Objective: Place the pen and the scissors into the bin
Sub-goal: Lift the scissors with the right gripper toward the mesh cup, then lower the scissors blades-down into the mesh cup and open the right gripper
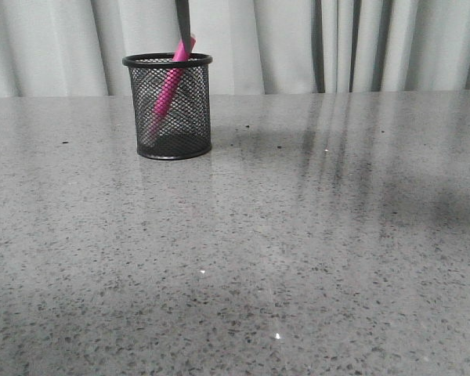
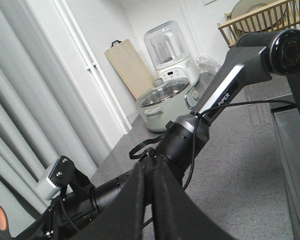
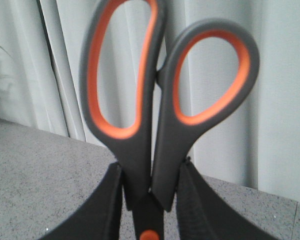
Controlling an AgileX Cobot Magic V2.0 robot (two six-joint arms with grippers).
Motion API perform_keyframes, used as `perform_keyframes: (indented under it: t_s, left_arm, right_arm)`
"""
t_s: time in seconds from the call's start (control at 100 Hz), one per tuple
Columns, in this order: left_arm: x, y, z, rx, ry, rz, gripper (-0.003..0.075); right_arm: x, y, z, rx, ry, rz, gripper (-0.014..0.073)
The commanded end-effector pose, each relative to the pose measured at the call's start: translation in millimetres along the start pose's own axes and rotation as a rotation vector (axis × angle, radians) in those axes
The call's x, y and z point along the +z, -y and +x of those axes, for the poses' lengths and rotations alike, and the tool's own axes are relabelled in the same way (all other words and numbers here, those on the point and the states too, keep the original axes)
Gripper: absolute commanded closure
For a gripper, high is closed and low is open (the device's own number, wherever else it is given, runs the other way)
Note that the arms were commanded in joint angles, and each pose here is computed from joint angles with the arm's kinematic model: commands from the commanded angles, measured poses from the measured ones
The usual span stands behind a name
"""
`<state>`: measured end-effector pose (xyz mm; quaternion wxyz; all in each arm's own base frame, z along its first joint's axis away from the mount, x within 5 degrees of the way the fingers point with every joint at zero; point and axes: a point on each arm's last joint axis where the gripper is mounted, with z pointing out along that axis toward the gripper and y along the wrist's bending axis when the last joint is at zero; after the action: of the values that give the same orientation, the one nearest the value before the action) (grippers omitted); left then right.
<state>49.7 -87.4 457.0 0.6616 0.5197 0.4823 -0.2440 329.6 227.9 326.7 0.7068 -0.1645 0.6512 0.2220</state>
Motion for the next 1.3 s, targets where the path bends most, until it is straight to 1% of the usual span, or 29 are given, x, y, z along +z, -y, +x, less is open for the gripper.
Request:
perform_keyframes:
  t_s: [0.0, 0.25, 0.45, 0.69, 0.84, 0.99, 1.06, 1.1, 1.15, 1.25, 1.29]
  left_arm:
    - [-0.6, -2.8, -10.1, -0.032, 0.064, -0.015, 0.0720]
    - [-0.6, -2.3, -10.0, -0.031, 0.063, -0.010, 0.0720]
    - [-0.6, -0.8, -9.9, -0.031, 0.062, 0.006, 0.0720]
    - [-0.6, -0.1, -9.9, -0.031, 0.061, 0.014, 0.0720]
    - [-0.6, -0.1, -9.9, -0.031, 0.061, 0.014, 0.0720]
    - [-0.6, -0.1, -9.9, -0.031, 0.061, 0.014, 0.0720]
    - [-0.6, -0.1, -9.9, -0.031, 0.061, 0.014, 0.0720]
    - [-0.6, -0.1, -9.9, -0.031, 0.061, 0.014, 0.0720]
    - [-0.6, -0.1, -9.9, -0.031, 0.061, 0.014, 0.0720]
    - [-0.7, 0.0, -10.9, -0.037, 0.072, 0.015, 0.0720]
    - [-0.8, 0.0, -11.8, -0.043, 0.082, 0.016, 0.0720]
  right_arm:
    - [-2.2, -0.2, -34.2, -0.002, 0.181, 0.005, 0.0671]
    - [12.9, 0.7, 0.8, -0.009, 0.105, 0.009, 0.0671]
    - [20.4, 1.2, 22.9, -0.012, 0.049, 0.011, 0.0671]
    - [27.2, 1.6, 52.8, -0.016, -0.068, 0.009, 0.0671]
    - [28.9, 1.8, 63.2, -0.016, -0.112, 0.008, 0.0671]
    - [28.7, 1.7, 64.6, -0.016, -0.127, 0.007, 0.0669]
    - [28.7, 1.7, 64.6, -0.014, -0.127, 0.008, 0.0631]
    - [28.7, 1.7, 64.8, -0.014, -0.129, 0.007, 0.0582]
    - [28.6, 1.7, 65.1, -0.014, -0.133, 0.007, 0.0502]
    - [28.7, 1.8, 65.0, -0.011, -0.132, 0.009, 0.0305]
    - [28.7, 2.3, 64.8, -0.004, -0.129, 0.014, 0.0249]
